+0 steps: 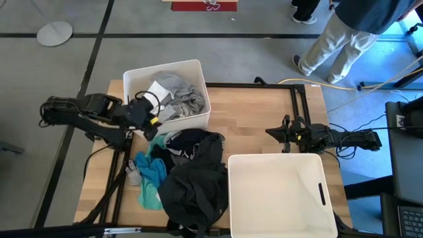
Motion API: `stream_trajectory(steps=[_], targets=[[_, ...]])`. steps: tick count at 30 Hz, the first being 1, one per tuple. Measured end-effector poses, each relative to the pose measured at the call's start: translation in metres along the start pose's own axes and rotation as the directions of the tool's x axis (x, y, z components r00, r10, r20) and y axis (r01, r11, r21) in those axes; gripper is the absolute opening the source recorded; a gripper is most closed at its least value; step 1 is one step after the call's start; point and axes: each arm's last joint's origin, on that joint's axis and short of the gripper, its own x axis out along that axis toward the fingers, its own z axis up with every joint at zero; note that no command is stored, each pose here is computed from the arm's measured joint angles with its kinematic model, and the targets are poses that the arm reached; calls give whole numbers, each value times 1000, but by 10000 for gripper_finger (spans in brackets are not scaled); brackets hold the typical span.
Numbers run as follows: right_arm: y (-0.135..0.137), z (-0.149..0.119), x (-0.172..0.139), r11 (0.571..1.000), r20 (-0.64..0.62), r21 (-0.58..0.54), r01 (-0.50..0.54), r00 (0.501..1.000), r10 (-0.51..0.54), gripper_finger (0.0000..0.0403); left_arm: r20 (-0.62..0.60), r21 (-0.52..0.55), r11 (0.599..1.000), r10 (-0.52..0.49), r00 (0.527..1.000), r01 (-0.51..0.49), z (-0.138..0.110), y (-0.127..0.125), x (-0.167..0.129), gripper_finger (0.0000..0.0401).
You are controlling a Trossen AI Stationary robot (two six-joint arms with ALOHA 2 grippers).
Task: Sort clothes
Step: Put the gray socks into the top left laundry bin
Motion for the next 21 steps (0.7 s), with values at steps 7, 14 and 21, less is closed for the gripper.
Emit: stream_trajectory(steps=[7, 14, 21], targets=[[0, 0, 0, 1000, 0, -2, 0, 1000, 0, 3, -252, -137, 983, -152, 956, 121, -28, -19, 13, 200], [0, 0, 0, 1000, 0, -4, 0, 1000, 0, 3, -346, -30, 980, 174, 922, -196, -60, -7, 46, 200], [0, 0, 0, 1000, 0, -5, 0, 1000, 0, 3, -114, -16, 938, 341, 933, -345, -52, -1, 50, 200]])
